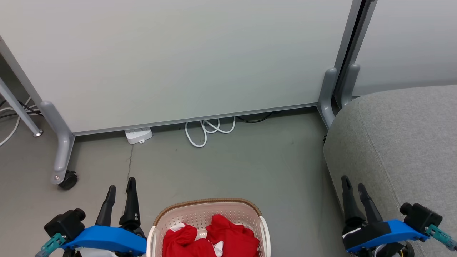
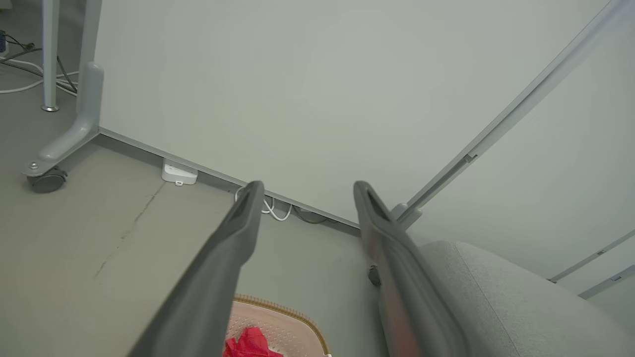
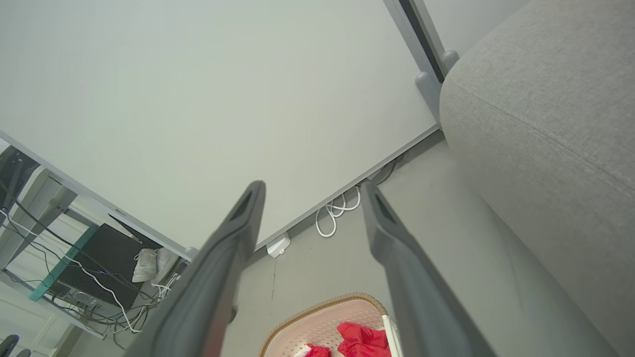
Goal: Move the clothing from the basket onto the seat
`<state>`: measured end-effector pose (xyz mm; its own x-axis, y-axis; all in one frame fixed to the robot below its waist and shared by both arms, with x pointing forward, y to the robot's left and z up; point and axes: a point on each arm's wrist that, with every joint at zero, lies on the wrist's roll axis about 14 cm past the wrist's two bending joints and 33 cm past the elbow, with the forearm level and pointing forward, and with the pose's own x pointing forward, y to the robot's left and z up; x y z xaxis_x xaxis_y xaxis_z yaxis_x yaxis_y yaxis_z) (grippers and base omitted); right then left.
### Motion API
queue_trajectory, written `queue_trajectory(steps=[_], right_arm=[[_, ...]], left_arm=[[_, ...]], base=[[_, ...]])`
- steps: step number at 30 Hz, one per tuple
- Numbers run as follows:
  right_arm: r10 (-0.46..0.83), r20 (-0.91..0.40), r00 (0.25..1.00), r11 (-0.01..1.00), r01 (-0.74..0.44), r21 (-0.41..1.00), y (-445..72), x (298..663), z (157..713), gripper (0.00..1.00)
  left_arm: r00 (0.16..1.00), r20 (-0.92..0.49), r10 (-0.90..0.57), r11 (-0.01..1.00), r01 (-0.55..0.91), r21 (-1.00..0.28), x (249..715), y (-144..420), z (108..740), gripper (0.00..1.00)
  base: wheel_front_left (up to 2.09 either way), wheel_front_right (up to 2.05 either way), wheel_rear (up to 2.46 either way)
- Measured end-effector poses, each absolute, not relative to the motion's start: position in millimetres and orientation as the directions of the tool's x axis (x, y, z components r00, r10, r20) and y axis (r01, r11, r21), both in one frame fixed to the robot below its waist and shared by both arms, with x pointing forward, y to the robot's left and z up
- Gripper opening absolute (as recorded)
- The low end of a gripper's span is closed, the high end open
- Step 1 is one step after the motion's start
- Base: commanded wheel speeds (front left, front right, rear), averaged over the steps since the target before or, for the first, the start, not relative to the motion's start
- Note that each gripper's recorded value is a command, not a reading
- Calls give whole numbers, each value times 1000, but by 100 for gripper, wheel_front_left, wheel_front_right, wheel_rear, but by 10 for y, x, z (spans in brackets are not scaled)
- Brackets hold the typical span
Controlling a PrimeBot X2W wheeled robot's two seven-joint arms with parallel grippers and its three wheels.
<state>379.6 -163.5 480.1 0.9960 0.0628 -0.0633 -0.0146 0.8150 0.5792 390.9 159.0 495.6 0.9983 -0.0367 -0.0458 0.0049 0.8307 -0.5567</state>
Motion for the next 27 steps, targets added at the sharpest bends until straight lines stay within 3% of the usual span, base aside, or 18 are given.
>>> queue_trajectory(steps=[27], right_arm=[[125, -35, 992, 943, -108, 314, -1480, 3814, 4812, 100]], left_arm=[[998, 10, -66, 954, 67, -294, 3916, 1506, 5027, 100]], base=[[0, 0, 0]])
